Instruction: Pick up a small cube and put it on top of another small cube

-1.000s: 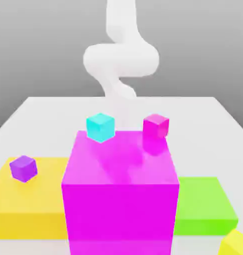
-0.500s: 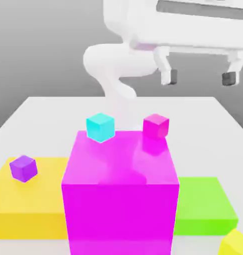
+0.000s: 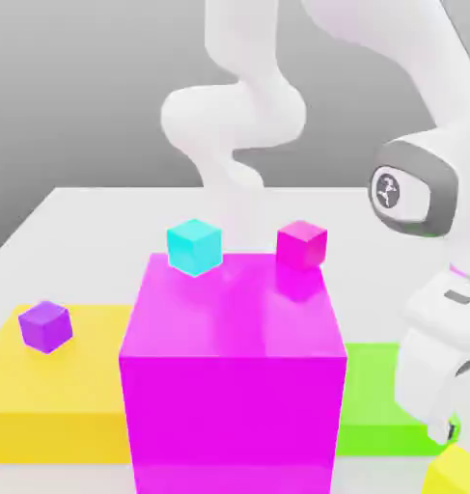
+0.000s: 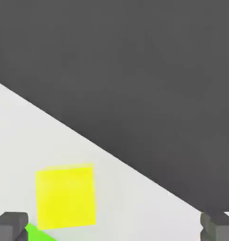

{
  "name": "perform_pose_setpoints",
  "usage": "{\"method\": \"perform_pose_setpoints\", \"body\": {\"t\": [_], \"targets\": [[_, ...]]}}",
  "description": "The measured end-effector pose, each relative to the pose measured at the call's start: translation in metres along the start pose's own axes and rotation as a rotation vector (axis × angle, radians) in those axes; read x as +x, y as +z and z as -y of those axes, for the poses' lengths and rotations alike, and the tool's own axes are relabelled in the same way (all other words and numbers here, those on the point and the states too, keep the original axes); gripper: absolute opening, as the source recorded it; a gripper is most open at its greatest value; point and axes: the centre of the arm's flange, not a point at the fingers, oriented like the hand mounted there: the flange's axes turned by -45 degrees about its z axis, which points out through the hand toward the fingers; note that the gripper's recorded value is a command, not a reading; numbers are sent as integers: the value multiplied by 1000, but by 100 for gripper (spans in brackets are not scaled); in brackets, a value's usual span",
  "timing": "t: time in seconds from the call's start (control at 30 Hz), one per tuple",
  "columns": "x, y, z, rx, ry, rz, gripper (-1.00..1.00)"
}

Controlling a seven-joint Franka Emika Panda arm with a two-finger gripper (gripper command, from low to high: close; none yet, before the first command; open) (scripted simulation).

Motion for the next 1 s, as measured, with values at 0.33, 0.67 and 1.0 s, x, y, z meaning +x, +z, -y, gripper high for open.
{"method": "perform_pose_setpoints", "body": {"t": [0.33, 0.67, 1.0], "targets": [[-2, 76, 10, 13, -19, 21, -100], [-16, -24, -3, -11, -1, 29, -100], [-80, -132, -29, -47, 70, 41, -100]]}}
